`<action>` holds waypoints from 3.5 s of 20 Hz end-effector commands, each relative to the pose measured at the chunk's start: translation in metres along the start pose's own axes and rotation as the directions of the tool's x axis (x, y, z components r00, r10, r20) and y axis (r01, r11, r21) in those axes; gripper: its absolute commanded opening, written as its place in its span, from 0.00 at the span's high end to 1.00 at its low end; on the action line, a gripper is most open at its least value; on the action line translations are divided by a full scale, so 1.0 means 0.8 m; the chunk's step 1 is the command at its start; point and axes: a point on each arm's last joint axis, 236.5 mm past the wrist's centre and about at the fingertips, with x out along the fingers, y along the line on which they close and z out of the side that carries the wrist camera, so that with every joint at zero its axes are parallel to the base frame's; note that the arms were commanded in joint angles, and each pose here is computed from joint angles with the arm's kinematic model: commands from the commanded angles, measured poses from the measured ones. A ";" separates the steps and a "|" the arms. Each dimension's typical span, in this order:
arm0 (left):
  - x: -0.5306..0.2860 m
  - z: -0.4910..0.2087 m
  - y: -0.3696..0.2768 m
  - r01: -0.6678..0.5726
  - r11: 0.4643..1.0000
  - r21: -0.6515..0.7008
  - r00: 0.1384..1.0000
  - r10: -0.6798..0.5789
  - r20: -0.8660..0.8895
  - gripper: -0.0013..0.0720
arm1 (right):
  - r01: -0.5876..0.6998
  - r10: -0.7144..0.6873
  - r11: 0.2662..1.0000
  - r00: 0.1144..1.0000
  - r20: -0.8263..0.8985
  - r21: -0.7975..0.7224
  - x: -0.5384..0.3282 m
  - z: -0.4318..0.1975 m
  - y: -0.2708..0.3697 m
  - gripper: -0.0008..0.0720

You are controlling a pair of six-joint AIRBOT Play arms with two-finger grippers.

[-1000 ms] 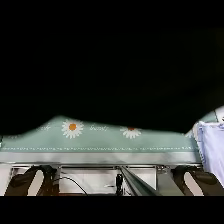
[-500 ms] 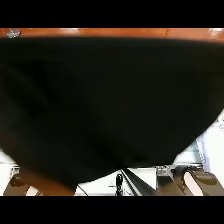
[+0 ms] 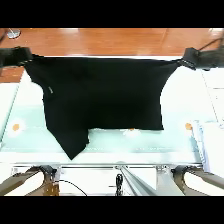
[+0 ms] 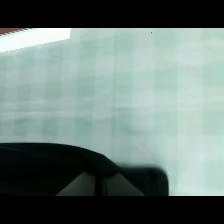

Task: Fold the shirts.

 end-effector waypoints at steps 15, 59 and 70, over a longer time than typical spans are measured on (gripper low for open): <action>0.182 -0.098 0.009 0.033 0.947 -0.320 0.953 -0.127 -0.275 0.94 | -0.058 0.091 0.976 0.984 -0.150 0.208 0.175 0.019 -0.057 0.96; -0.021 -0.444 -0.018 0.107 0.848 -0.519 0.667 -0.449 -0.595 0.03 | -0.055 0.162 0.904 0.961 -0.222 0.423 0.004 -0.248 -0.063 0.12; -0.019 -0.409 -0.014 0.168 0.861 -0.481 0.689 -0.451 -0.567 0.95 | 0.213 0.068 0.884 0.822 -0.565 0.416 -0.021 -0.391 -0.112 0.12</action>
